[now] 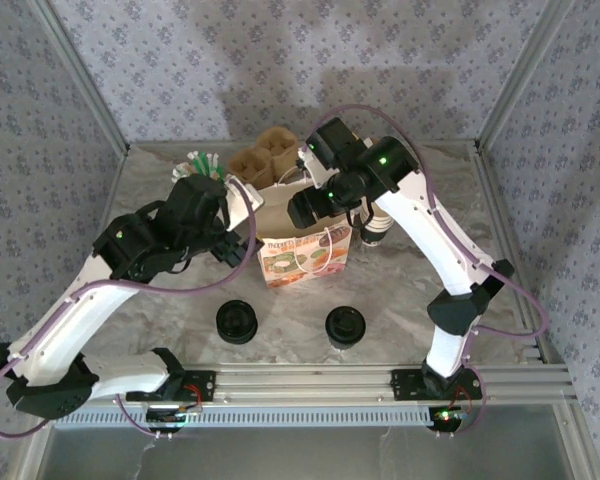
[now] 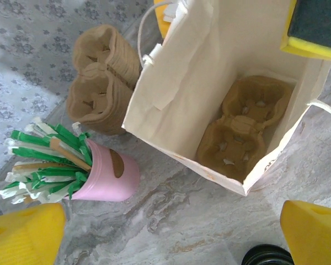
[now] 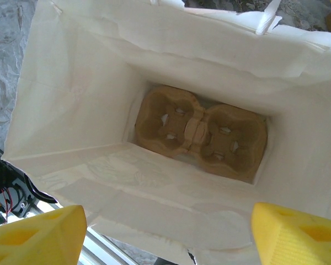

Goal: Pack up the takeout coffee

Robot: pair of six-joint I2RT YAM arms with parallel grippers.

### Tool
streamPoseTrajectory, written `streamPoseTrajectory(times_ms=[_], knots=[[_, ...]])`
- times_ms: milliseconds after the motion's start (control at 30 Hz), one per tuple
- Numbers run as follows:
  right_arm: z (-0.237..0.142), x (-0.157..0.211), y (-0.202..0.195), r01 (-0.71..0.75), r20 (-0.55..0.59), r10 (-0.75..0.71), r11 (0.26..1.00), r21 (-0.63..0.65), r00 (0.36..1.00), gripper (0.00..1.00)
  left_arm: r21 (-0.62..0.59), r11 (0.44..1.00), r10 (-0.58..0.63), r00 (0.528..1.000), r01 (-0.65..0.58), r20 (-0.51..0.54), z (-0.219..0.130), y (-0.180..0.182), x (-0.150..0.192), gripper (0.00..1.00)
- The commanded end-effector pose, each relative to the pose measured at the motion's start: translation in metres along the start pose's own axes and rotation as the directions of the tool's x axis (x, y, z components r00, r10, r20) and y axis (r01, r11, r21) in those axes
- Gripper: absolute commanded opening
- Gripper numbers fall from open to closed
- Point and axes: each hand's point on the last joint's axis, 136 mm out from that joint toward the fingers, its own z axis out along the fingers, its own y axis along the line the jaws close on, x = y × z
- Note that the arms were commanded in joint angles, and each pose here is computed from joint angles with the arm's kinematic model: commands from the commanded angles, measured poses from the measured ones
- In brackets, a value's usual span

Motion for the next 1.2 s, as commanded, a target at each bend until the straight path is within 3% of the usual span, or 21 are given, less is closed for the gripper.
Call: streamPoseTrajectory(times_ms=[0, 733, 967, 1167], knots=[[-0.005, 0.001, 0.002, 0.023, -0.007, -0.023, 1.0, -0.012, 1.0, 0.8, -0.036, 0.999, 0.0, 1.0, 0.001, 0.024, -0.015, 0.009, 0.0, 1.0], [-0.017, -0.008, -0.009, 0.012, 0.046, -0.012, 1.0, 0.008, 0.999, 0.81, -0.089, 0.993, -0.073, 0.997, 0.076, 0.035, -0.017, 0.018, 0.001, 1.0], [-0.028, -0.016, -0.021, -0.012, 0.109, 0.008, 0.999, 0.041, 0.994, 0.81, -0.153, 0.976, -0.14, 0.985, 0.155, 0.102, -0.018, 0.032, -0.01, 1.0], [-0.04, -0.016, -0.032, -0.067, 0.162, 0.058, 0.996, 0.052, 0.985, 0.81, -0.08, 0.963, -0.246, 0.962, 0.257, 0.121, -0.018, 0.034, -0.023, 1.0]])
